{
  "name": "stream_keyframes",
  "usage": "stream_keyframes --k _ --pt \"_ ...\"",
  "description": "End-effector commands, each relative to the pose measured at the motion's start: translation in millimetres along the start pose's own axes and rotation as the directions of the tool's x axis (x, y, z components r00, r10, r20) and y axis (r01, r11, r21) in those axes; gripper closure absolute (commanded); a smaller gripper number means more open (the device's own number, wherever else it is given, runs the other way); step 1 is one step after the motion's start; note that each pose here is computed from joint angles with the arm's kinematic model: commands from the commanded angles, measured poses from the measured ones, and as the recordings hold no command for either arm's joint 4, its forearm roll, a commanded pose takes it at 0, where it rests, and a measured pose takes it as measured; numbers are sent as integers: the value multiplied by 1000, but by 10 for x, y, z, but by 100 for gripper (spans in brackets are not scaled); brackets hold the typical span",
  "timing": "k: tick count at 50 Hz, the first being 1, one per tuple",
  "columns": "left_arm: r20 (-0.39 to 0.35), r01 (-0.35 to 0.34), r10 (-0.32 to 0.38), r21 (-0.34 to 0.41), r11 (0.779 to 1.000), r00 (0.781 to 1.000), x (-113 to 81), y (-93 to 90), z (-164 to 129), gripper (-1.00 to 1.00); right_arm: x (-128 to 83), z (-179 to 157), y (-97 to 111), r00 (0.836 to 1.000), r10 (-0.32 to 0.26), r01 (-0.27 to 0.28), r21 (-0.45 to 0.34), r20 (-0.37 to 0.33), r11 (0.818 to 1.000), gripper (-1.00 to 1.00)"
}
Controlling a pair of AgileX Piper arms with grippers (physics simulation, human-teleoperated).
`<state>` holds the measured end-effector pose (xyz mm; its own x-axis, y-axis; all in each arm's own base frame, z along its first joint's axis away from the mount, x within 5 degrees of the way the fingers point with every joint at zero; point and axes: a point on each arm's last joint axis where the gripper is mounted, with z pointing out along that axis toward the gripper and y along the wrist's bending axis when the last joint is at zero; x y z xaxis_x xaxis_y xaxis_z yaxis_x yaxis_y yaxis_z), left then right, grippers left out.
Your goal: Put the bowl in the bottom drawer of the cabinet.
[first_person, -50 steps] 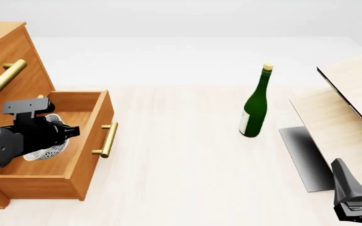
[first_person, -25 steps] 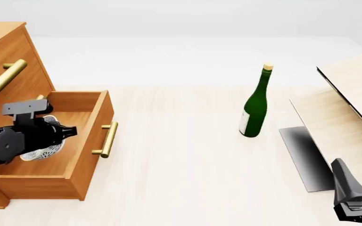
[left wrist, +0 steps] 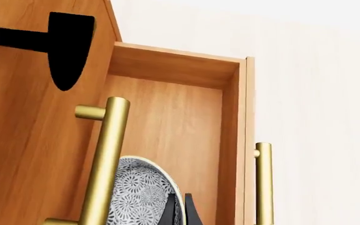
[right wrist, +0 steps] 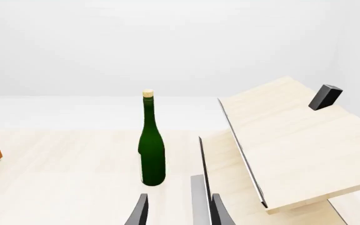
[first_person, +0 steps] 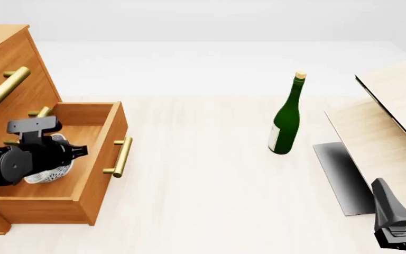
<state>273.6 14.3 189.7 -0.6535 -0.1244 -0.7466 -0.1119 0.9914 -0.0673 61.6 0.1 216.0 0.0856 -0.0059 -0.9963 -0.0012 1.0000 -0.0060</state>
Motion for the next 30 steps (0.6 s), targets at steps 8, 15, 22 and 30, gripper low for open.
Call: stream_keyframes --k 8,15,22,30 --pt "2 -12 12 -8 1000 1000 37 34 80 100 0 0 0 1000 0 0 0 0 1000 -100" --pt "2 -11 11 -9 1000 1000 34 37 82 100 0 0 0 1000 0 0 0 0 1000 -100" --pt "10 -7 7 -13 1000 1000 46 56 85 100 0 0 0 1000 0 0 0 0 1000 -100" --pt "17 -8 8 -6 1000 1000 20 30 67 -100 0 0 0 1000 0 0 0 0 1000 -100"
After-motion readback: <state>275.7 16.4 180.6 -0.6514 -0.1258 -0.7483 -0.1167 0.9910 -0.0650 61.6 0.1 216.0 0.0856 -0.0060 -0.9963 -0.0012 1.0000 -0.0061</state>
